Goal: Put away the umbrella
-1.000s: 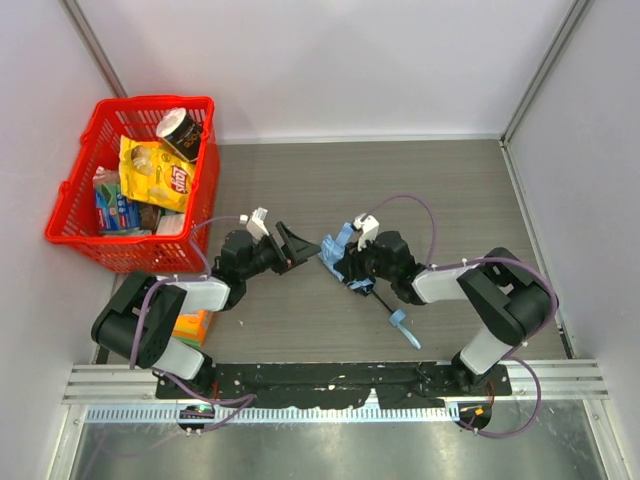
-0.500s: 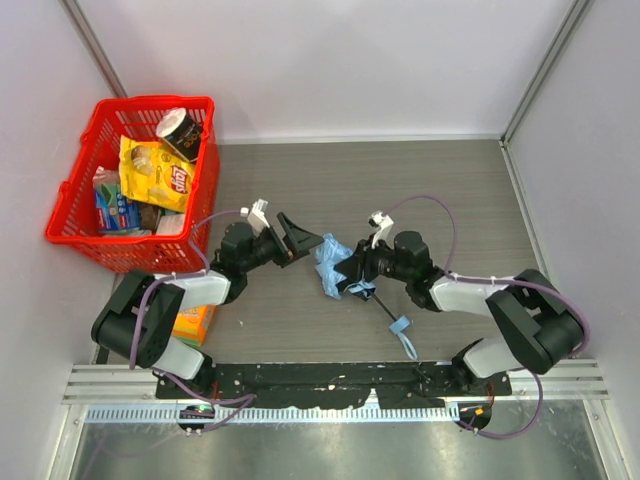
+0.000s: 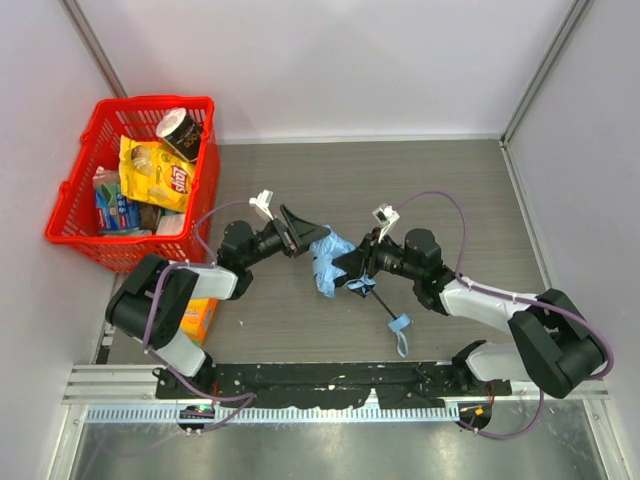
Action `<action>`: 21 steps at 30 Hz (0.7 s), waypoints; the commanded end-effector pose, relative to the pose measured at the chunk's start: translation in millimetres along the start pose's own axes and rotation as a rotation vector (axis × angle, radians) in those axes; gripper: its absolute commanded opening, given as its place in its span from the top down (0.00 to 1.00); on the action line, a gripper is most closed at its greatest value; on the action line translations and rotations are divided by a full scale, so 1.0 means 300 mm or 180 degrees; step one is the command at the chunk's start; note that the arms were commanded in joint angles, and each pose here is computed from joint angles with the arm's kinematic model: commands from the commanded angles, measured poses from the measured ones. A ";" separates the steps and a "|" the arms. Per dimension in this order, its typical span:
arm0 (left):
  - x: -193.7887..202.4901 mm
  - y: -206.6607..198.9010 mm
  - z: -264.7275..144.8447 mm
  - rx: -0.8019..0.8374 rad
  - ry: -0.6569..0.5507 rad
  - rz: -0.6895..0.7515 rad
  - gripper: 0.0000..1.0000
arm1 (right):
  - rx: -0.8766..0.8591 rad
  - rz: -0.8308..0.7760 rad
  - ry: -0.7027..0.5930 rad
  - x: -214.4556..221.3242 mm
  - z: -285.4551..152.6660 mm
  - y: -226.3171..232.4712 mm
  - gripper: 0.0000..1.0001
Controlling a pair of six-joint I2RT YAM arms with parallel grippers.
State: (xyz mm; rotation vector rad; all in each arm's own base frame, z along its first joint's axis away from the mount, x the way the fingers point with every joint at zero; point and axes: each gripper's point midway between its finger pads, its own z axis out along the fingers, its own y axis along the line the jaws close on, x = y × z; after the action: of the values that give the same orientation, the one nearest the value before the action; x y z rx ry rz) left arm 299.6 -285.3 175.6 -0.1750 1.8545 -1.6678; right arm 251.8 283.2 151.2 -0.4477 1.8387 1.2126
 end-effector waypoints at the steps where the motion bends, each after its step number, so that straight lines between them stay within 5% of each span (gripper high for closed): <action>1: 0.004 -0.139 0.041 0.0554 0.0145 0.0220 0.00 | -0.0397 -0.0213 -0.0444 -0.185 -0.008 0.134 0.99; 7: 0.052 -0.180 0.057 0.0704 0.0307 0.0339 0.01 | -0.0513 -0.0218 -0.0475 -0.218 -0.013 0.172 0.99; 14: 0.048 -0.215 0.035 0.0917 0.0203 0.0310 0.27 | -0.0541 -0.0175 -0.0606 -0.258 -0.016 0.191 0.99; 21: 0.026 -0.252 0.048 0.1160 0.0131 0.0131 0.34 | -0.0591 -0.0178 -0.0559 -0.258 -0.018 0.206 0.99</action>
State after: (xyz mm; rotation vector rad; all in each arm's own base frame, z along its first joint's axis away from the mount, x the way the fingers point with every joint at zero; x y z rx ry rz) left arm 282.2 -317.1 197.7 -0.0498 1.7770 -1.8778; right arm 248.7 290.0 184.5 -0.4346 1.7824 1.3012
